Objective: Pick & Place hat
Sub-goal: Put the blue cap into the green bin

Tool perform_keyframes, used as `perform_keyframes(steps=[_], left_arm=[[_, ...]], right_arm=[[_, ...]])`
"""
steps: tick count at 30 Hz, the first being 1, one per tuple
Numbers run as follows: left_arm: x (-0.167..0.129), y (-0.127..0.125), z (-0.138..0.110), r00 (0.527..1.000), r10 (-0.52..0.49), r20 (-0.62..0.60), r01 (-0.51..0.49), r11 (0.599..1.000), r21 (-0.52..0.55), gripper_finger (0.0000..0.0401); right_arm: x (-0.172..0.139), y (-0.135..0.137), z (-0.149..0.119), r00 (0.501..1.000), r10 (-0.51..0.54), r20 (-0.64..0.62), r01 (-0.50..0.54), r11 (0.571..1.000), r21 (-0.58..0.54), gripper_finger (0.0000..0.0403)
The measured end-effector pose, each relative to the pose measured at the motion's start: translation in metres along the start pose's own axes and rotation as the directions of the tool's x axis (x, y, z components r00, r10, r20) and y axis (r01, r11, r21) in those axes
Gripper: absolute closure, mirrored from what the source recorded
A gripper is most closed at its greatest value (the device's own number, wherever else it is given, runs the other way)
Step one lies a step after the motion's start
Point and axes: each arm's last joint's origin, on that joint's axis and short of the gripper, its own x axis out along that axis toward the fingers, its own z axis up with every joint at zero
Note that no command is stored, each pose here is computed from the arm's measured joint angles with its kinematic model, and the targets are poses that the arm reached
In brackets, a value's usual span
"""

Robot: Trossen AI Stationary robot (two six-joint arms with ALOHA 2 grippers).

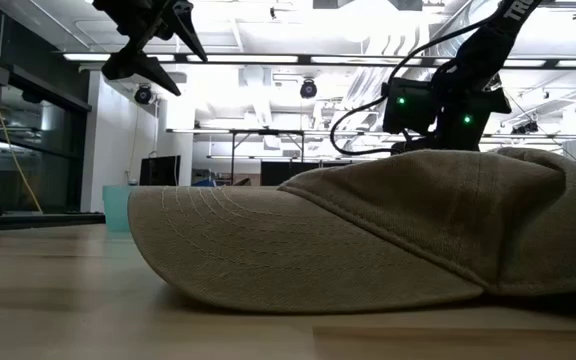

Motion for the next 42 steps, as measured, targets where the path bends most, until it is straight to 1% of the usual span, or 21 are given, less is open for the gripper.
perform_keyframes(steps=[5, 7, 10, 15, 17, 22, 25, 29, 33, 42], left_arm=[[0.0, 0.0, 0.0, 1.0, 0.0, -0.002, 0.0, 1.0, -0.003, 0.0126], [0.0, 0.0, 0.0, 1.0, 0.0, -0.003, 0.0, 1.0, -0.004, 0.0126], [0.0, 0.0, 0.0, 1.0, 0.0, -0.003, 0.0, 1.0, -0.007, 0.0126], [0.0, 0.0, 0.0, 1.0, 0.0, -0.004, 0.0, 1.0, -0.023, 0.0126], [0.0, 0.0, 0.0, 1.0, 0.003, -0.006, -0.003, 1.0, -0.025, 0.0126], [0.0, 0.001, -0.001, 1.0, 0.005, -0.008, -0.006, 1.0, -0.026, 0.0126], [0.0, 0.001, -0.001, 1.0, 0.006, -0.008, -0.006, 1.0, -0.026, 0.0126], [0.0, 0.001, -0.001, 1.0, 0.005, -0.009, -0.005, 1.0, -0.026, 0.0126], [0.0, 0.0, -0.001, 1.0, 0.0, -0.014, 0.0, 0.999, -0.042, 0.0126], [0.0, 0.0, -0.001, 1.0, -0.008, -0.02, 0.006, 0.999, -0.054, 0.0126]], right_arm=[[0.003, -0.003, -0.001, 1.0, 0.002, -0.012, -0.002, 1.0, 0.029, 0.0213], [0.003, -0.003, -0.001, 1.0, -0.001, -0.013, 0.001, 1.0, 0.03, 0.0226], [0.003, -0.003, -0.001, 1.0, 0.0, -0.012, 0.0, 1.0, 0.03, 0.0269], [0.003, -0.005, 0.001, 1.0, -0.019, -0.005, 0.019, 0.999, 0.037, 0.037], [0.002, -0.005, 0.002, 1.0, -0.008, 0.002, 0.008, 0.999, 0.044, 0.0388], [-0.004, -0.01, 0.009, 0.999, 0.045, 0.006, -0.046, 0.988, 0.147, 0.039], [-0.013, -0.015, 0.015, 0.997, 0.071, -0.001, -0.07, 0.985, 0.159, 0.0391], [-0.037, -0.029, 0.024, 0.997, 0.081, 0.002, -0.081, 0.986, 0.146, 0.0397], [-0.065, -0.049, 0.031, 0.995, 0.087, 0.043, -0.094, 0.977, 0.19, 0.0397], [-0.119, -0.092, 0.024, 0.994, 0.08, 0.068, -0.096, 0.956, 0.277, 0.0397]])
